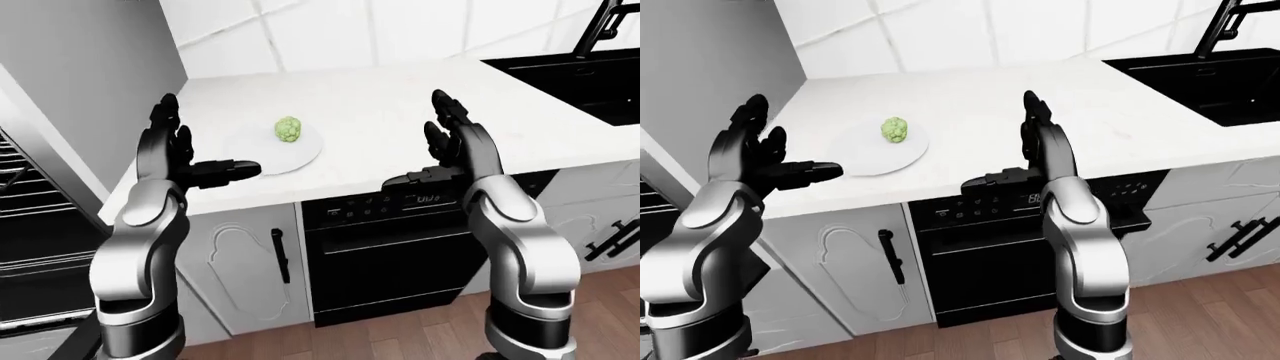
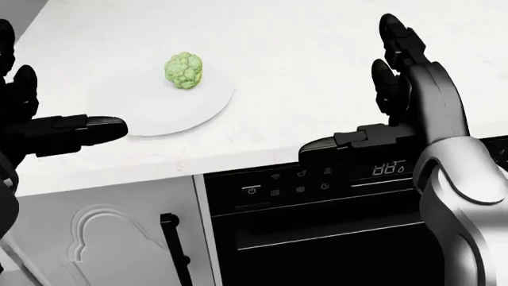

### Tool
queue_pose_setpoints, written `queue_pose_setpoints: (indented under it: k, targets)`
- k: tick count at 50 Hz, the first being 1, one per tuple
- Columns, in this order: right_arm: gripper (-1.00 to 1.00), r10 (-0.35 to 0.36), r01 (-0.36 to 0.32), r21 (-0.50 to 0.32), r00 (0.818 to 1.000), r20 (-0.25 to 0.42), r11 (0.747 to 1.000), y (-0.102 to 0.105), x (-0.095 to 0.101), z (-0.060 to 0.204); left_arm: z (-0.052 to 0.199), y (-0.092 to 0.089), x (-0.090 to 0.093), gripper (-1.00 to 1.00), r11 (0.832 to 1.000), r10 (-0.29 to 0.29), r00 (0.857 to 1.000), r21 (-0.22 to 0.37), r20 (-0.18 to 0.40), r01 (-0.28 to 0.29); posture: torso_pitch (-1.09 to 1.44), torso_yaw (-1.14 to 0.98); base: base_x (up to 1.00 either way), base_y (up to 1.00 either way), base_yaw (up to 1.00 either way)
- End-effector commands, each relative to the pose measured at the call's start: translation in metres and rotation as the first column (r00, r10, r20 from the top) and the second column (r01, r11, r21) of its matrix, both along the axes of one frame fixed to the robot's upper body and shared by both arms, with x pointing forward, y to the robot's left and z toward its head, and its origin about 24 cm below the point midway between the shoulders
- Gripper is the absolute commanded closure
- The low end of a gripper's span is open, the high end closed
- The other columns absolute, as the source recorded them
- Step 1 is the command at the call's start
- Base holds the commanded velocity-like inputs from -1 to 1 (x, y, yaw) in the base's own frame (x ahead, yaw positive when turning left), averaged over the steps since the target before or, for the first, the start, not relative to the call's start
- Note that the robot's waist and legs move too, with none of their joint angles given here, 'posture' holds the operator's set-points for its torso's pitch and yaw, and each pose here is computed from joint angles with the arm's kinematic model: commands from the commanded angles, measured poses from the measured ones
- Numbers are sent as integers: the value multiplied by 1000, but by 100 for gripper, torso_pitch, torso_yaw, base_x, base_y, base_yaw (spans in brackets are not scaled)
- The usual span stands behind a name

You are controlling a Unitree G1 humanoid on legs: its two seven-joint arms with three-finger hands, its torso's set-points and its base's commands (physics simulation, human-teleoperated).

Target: Place the broccoli on the top rack of the oven.

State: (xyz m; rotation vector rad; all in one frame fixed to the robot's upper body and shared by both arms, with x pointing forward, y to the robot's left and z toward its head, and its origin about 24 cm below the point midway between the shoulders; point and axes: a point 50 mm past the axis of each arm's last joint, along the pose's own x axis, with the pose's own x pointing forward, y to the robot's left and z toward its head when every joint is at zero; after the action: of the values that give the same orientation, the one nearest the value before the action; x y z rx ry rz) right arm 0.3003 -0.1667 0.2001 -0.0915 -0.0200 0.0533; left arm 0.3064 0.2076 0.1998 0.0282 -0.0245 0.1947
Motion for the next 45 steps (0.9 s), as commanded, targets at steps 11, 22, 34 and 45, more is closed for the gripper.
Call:
queue_pose_setpoints:
  k: [11, 22, 34, 45]
  targets:
    - [-100, -9, 11, -12, 991, 133, 1000, 2, 0, 30, 22, -8, 0, -100, 999, -36, 993, 16, 113, 34, 0, 0, 28, 9, 0]
    - [-100, -24, 24, -3, 995, 100, 1000, 2, 1, 25, 22, -9, -1, -100, 999, -39, 993, 15, 113, 37, 0, 0, 5, 1, 0]
    - [-100, -34, 35, -4, 992, 118, 999, -3, -5, 29, 24, -13, -1, -100, 999, -47, 992, 18, 117, 45, 0, 0, 0, 0, 0]
    - [-100, -51, 53, -15, 992, 119, 998, -6, -5, 27, 23, -9, -3, -100, 999, -39, 992, 14, 118, 38, 0, 0, 0, 0, 48]
